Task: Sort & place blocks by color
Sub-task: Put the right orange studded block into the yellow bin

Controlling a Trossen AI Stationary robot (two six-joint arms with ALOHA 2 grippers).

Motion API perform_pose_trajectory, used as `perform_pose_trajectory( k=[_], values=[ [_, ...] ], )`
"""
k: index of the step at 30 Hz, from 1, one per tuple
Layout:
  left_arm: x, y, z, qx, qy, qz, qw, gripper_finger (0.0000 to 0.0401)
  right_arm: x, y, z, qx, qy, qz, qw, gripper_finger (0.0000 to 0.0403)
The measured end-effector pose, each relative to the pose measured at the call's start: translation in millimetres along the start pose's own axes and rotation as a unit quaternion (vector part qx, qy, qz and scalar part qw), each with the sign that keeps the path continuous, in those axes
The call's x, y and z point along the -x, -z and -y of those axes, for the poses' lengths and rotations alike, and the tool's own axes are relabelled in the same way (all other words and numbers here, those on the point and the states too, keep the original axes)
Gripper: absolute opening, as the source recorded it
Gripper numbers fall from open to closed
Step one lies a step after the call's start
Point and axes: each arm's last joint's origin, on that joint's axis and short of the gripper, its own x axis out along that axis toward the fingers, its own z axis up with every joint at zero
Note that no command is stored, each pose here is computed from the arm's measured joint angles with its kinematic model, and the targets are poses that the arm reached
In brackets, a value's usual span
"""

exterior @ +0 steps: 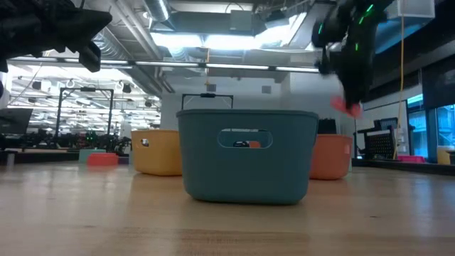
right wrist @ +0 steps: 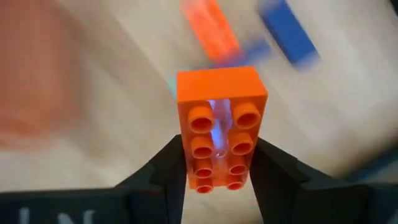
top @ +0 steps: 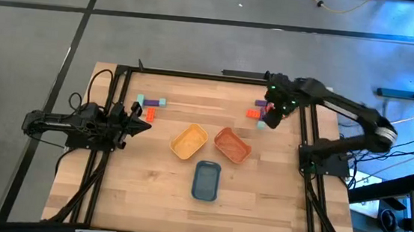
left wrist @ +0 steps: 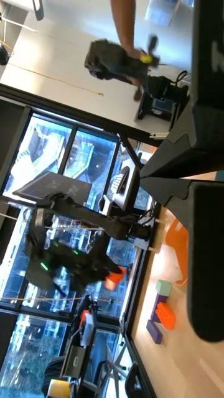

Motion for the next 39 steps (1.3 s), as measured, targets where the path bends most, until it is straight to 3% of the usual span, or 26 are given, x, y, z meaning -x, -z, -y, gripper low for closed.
perform_pose_trajectory(
  k=[4,9,13,17,24,29,34,39],
  values=[
    [0,0,0,0.0,0.0,0.0,1.0,0.0,34,4,-31,-0.027,-0.091,0.14,0.985,0.0142],
    [0,0,0,0.0,0.0,0.0,1.0,0.0,58,-1,-80,0.01,-0.212,0.27,0.939,0.0142],
    [0,0,0,0.0,0.0,0.0,1.0,0.0,62,-9,-116,0.039,-0.26,0.337,0.904,0.0142],
    [0,0,0,0.0,-0.006,0.003,1.0,0.0,53,-17,-143,0.047,-0.285,0.365,0.885,0.0142],
    [0,-4,1,0.013,-0.002,0.021,1.0,0.0,28,-26,-165,0.055,-0.292,0.353,0.887,0.0142],
    [0,-12,-1,0.061,-0.052,0.077,0.994,0.0,31,-26,-164,0.072,-0.287,0.362,0.884,0.0142],
    [-12,-30,3,0.065,-0.085,0.062,0.992,0.0005,41,-23,-160,0.091,-0.285,0.381,0.875,0.0142],
    [-46,-48,5,0.048,-0.117,0.002,0.992,0.0052,42,-24,-158,0.11,-0.298,0.376,0.87,0.0142]
  ],
)
